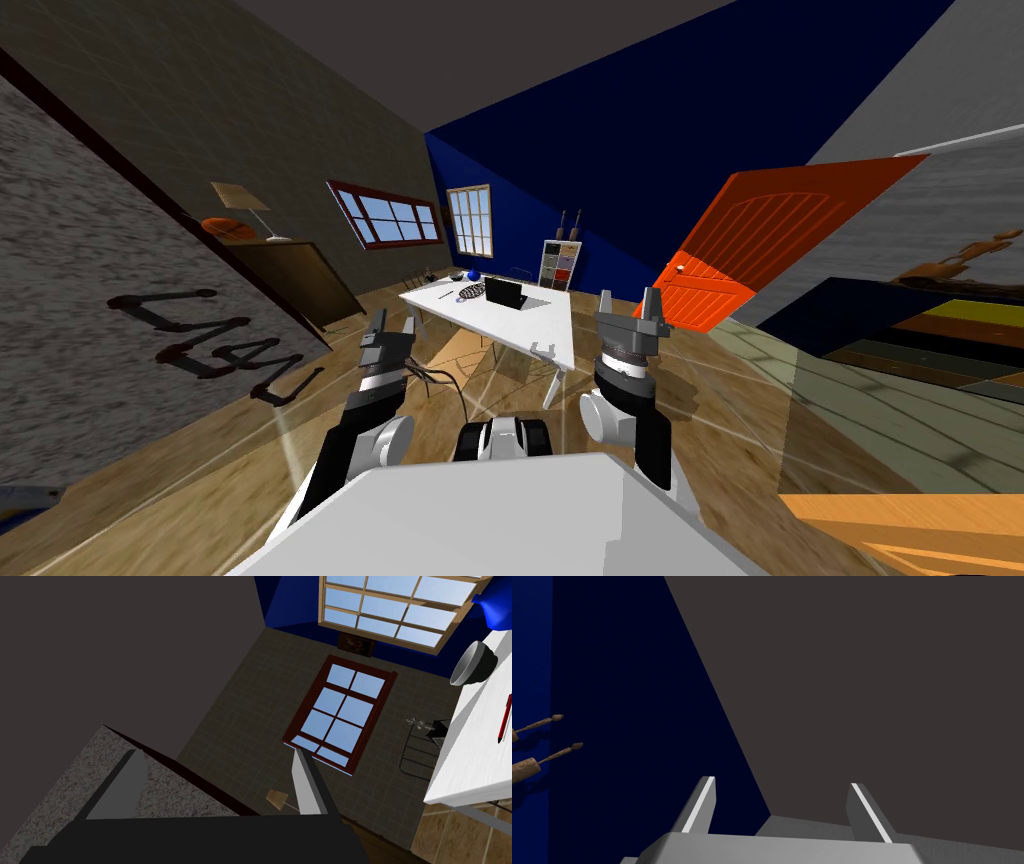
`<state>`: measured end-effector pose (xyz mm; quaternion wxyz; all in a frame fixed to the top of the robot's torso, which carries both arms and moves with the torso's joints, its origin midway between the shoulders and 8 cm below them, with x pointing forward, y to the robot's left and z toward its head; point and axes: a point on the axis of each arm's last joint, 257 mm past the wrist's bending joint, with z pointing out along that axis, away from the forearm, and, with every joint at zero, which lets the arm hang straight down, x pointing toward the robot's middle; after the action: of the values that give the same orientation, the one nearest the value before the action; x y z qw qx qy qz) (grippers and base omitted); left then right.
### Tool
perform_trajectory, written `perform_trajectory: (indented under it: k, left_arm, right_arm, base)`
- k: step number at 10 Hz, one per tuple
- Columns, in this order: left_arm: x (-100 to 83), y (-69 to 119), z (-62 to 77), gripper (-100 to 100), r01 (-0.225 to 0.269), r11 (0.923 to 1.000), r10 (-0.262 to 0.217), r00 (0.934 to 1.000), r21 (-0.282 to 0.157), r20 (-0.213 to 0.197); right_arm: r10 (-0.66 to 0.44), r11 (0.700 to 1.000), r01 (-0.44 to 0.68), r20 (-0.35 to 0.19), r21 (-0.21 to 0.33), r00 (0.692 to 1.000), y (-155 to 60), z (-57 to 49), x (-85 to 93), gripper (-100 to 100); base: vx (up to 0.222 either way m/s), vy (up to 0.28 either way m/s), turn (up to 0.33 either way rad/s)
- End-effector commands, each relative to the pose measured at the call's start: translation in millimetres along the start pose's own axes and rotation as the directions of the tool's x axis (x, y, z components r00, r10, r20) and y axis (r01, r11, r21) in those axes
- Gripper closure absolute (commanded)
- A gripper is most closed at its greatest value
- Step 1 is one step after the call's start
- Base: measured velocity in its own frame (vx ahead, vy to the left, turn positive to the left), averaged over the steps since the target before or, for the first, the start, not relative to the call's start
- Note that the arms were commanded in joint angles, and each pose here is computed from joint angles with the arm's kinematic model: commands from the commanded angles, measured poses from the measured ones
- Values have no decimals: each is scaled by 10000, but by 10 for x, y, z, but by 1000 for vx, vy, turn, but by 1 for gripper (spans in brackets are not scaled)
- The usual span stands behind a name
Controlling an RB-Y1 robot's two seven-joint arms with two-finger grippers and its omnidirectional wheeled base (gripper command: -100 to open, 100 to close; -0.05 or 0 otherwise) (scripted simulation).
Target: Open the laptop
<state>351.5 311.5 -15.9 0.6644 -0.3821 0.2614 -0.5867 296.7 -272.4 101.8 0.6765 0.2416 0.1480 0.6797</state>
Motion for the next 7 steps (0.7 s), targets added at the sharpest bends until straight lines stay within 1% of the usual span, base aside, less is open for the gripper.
perform_trajectory:
  k: [1, 2, 4, 7]
  left_arm:
    - [-25, 12, 23, -100, -294, 9996, 293, 9993, -38, -233]
    - [-59, 22, 47, -100, -546, 9985, 543, 9978, -64, -378]
    - [-187, 46, 118, -100, -1154, 9933, 1146, 9918, -110, -566]
    - [-470, 81, 262, -100, -2011, 9793, 1997, 9784, -216, -530]
  right_arm:
    - [0, 10000, 0, 0, 0, 10000, 0, 0, 0, 0]
    - [1, 10000, -1, 1, 5, 10000, -2, -1, 0, 0]
    - [3, 10000, -3, 4, 6, 10000, -2, -1, 0, 0]
    - [4, 10000, -4, 5, 5, 10000, -2, -1, 0, 0]
  base:
    - [-13, -45, -26]
    - [-6, -113, -39]
    - [-34, -193, -49]
    - [-6, -272, -68]
